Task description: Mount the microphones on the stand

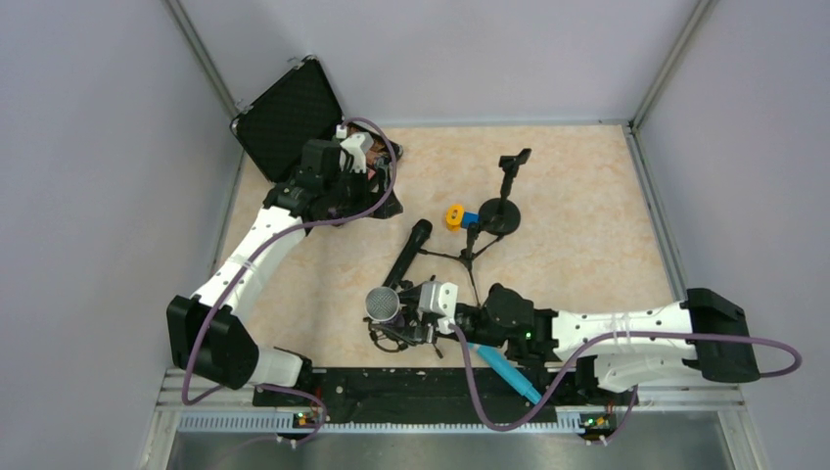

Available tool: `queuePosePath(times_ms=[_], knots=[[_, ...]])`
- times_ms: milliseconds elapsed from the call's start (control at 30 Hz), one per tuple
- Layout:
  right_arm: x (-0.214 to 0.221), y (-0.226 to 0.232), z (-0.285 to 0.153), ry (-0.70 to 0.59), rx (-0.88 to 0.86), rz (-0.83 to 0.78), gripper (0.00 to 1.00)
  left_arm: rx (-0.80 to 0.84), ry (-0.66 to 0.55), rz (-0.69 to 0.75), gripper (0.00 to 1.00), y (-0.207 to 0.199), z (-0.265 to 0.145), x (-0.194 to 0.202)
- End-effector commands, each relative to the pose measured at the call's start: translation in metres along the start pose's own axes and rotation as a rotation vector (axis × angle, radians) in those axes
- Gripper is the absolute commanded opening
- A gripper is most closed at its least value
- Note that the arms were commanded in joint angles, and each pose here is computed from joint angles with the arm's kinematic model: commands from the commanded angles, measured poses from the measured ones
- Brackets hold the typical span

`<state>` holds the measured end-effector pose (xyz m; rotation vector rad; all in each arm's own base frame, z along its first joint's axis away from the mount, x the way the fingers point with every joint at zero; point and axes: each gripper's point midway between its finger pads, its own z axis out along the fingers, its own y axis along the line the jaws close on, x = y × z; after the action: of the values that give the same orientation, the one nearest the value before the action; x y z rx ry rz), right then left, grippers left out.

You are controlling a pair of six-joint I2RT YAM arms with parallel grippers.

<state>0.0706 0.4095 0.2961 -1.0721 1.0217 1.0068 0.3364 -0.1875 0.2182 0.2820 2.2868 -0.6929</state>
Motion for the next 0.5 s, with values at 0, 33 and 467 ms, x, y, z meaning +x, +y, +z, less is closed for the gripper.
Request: queuePosePath(times_ms=[0,33,467], knots=[[0.023,-0.011,0.0,0.032,0.077,-0.016,0.0,0.003,-0.043,0.03,0.98,-0.003,-0.005,-0.015],[0.027,-0.011,-0.001,0.036,0.08,-0.014,0.0,0.004,-0.042,0.03,0.98,-0.003,-0.005,-0.014],[0.063,-0.04,-0.013,0.134,0.282,0.01,0.0,0.003,-0.043,0.03,0.98,-0.003,-0.005,-0.015]])
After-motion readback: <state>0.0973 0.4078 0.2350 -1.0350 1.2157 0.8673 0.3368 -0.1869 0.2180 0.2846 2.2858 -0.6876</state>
